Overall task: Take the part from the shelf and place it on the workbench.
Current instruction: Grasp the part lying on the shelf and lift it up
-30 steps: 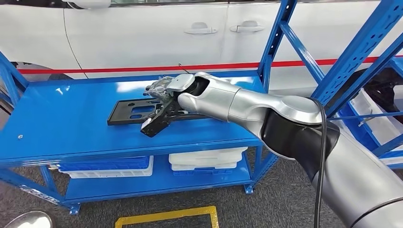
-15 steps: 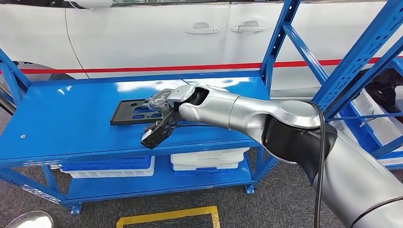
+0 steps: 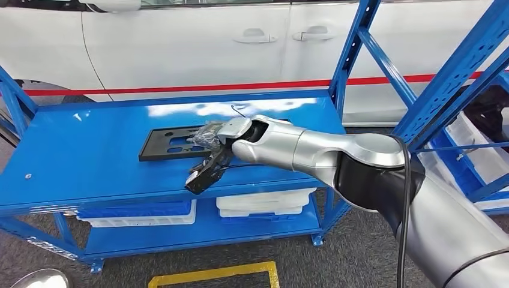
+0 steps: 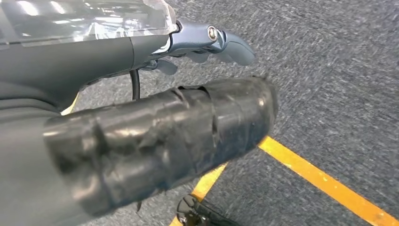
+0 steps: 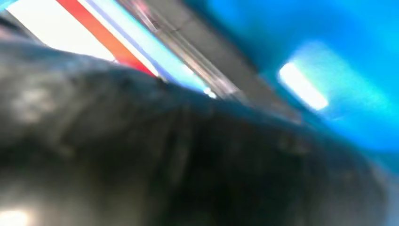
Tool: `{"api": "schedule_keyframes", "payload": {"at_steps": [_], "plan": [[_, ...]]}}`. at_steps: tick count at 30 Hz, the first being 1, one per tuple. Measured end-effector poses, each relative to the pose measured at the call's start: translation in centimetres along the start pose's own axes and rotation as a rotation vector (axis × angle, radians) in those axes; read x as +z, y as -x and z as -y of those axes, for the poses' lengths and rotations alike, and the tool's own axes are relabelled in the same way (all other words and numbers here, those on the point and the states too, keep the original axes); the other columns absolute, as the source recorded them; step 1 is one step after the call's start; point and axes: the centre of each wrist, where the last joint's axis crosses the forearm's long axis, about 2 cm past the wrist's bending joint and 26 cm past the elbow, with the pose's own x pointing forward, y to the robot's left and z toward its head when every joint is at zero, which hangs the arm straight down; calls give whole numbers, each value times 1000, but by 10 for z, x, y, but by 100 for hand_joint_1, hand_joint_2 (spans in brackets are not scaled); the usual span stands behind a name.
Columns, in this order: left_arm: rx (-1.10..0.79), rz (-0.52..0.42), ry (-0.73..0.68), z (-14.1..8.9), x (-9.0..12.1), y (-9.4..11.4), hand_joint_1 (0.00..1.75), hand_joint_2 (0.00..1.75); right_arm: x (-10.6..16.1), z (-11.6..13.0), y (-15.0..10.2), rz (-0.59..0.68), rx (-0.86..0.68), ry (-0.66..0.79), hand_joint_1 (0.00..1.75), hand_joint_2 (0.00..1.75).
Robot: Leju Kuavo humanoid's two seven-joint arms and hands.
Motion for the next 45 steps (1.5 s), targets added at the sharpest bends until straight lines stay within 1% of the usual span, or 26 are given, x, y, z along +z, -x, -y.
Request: {"api": "schedule_keyframes", "payload": {"at_steps": [5,9,19,25,30,34,37,38,41,44,45], "plan": [[-3,-2,1,0,0,0,0,0,0,-15,5,0,-16,-13,0,0],[-8,-11,1,0,0,2,0,0,0,-32,9,-6,-38,-39,0,0],[-24,-18,9,3,0,2,0,0,3,-40,15,-22,-50,-38,0,0],[-38,-30,8,1,1,5,0,0,2,-63,16,-24,-69,-54,0,0],[-52,-28,11,1,1,4,0,0,6,-69,22,-50,-67,-46,0,0],[-59,-28,14,2,1,3,0,0,10,-73,28,-68,-70,-50,0,175],[-65,-28,16,2,1,4,0,0,11,-79,30,-74,-81,-55,0,44],[-68,-28,17,2,1,4,0,0,11,-82,29,-75,-82,-57,0,44],[-73,-27,20,3,1,3,0,0,10,-84,28,-80,-72,-51,0,175],[-76,-24,26,6,1,3,0,0,11,-82,28,-90,-58,-36,0,175],[-76,-24,28,7,1,3,0,0,11,-82,28,-92,-55,-33,0,131]]}}
